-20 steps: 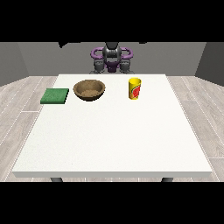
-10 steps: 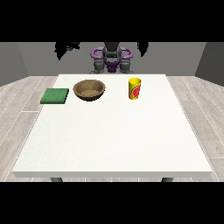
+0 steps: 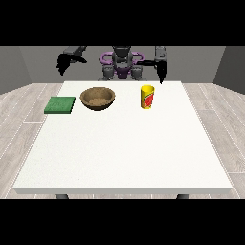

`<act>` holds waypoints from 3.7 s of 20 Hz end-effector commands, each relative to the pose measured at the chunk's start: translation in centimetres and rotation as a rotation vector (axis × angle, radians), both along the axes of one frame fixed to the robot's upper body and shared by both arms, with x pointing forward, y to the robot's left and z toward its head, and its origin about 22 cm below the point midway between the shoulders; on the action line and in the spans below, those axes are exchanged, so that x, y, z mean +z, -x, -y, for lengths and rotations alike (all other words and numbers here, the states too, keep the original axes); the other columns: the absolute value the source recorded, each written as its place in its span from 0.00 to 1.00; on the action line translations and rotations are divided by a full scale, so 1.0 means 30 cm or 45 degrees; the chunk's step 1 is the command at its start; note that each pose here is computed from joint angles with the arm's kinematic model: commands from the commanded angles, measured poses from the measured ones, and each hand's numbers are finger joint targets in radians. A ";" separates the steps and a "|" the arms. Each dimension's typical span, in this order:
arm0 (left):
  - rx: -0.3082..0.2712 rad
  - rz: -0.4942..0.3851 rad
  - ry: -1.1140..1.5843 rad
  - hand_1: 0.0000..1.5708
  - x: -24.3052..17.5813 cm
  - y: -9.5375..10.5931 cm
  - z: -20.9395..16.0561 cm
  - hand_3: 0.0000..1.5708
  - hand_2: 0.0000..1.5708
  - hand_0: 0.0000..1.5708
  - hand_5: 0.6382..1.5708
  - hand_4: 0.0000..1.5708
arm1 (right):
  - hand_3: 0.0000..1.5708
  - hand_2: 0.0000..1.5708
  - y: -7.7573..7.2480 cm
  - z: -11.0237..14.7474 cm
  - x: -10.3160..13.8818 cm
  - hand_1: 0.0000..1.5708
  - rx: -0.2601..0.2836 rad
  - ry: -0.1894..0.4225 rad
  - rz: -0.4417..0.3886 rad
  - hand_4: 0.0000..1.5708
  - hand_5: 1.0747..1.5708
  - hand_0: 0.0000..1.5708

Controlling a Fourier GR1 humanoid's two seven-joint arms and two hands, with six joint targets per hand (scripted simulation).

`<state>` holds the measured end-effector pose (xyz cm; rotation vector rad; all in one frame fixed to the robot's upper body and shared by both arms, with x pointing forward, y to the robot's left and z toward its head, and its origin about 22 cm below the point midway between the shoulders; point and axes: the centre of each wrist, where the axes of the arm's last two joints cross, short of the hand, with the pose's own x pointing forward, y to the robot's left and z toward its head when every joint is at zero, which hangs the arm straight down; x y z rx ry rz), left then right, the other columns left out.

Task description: Pick the cup and pour the ball into the bowl, then pick the bowl and place it on the pad

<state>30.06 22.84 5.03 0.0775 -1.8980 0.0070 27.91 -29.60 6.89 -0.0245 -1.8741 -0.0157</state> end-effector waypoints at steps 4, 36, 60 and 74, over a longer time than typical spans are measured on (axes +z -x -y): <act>0.037 -0.018 0.015 0.00 -0.245 0.005 -0.007 0.00 0.00 0.00 0.91 0.00 | 0.00 0.00 -0.021 0.019 0.017 0.00 0.046 0.000 0.019 0.12 1.00 0.00; 0.282 0.044 -1.101 0.85 -0.206 -0.217 0.400 1.00 1.00 0.85 0.98 0.73 | 0.15 0.00 -0.082 0.284 0.006 0.00 0.023 -0.052 -0.332 0.19 0.99 0.00; 0.409 0.189 -2.077 0.32 -0.041 -0.260 0.617 0.94 1.00 0.32 0.95 0.34 | 0.26 0.00 -0.050 0.395 -0.065 0.00 -0.047 -0.106 -0.339 0.27 1.00 0.00; 0.242 0.363 -2.544 0.00 -0.058 -0.218 0.679 1.00 0.95 0.00 1.00 0.62 | 0.19 0.00 -0.106 0.257 -0.074 0.00 0.035 -0.165 -0.285 0.30 1.00 0.00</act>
